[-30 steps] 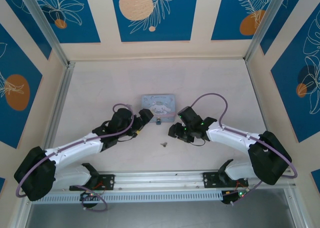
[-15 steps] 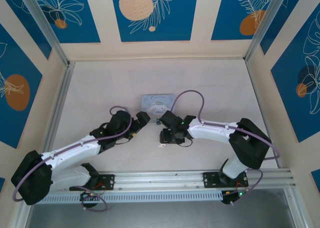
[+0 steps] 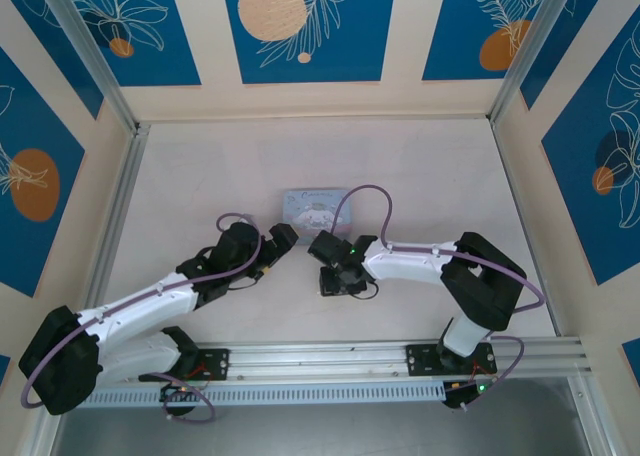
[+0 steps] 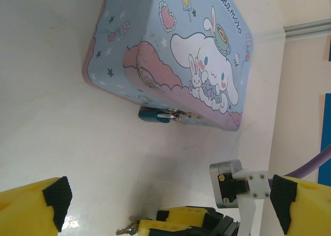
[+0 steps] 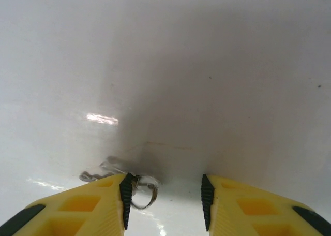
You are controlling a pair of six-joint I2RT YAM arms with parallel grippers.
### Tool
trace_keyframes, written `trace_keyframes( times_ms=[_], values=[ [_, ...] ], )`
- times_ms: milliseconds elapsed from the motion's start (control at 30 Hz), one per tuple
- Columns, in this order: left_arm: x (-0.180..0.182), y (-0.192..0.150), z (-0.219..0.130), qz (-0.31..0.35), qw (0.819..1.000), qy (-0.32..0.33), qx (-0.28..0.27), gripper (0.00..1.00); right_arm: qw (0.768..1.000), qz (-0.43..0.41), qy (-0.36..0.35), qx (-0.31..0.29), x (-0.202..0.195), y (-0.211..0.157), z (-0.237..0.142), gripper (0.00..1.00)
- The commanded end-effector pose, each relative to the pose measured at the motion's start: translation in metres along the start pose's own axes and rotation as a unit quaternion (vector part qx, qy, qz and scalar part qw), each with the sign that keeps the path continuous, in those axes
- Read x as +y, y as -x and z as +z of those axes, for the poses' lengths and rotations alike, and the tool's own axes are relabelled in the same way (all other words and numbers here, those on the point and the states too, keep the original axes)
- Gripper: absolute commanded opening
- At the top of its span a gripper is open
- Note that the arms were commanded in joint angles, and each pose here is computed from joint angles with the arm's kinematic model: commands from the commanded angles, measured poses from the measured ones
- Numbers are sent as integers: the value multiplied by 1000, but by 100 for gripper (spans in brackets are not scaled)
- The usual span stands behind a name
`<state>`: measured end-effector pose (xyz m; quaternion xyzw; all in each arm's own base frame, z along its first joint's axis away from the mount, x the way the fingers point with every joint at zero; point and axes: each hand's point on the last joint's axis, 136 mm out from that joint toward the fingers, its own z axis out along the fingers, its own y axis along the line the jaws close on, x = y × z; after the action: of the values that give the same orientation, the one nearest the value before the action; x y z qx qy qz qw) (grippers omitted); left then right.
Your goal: Unlock the padlock with the key
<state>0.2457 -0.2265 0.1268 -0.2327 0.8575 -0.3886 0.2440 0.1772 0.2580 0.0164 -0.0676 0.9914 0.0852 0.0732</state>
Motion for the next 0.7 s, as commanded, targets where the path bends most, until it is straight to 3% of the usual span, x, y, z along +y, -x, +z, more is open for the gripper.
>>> trace_keyframes(
  times_ms=[0,400,567,667],
  values=[
    [10,-1,1,13,1000,14,-3,100,1000,4,-24,9,-12,-9,7,43],
    [9,-1,5,13,1000,15,0,100,1000,-1,3,18,10,1,14,44],
    [7,-2,6,13,1000,14,3,100,1000,15,-6,9,3,10,13,33],
    [7,-3,7,13,1000,13,5,100,999,31,-9,0,-3,18,10,31]
  ],
)
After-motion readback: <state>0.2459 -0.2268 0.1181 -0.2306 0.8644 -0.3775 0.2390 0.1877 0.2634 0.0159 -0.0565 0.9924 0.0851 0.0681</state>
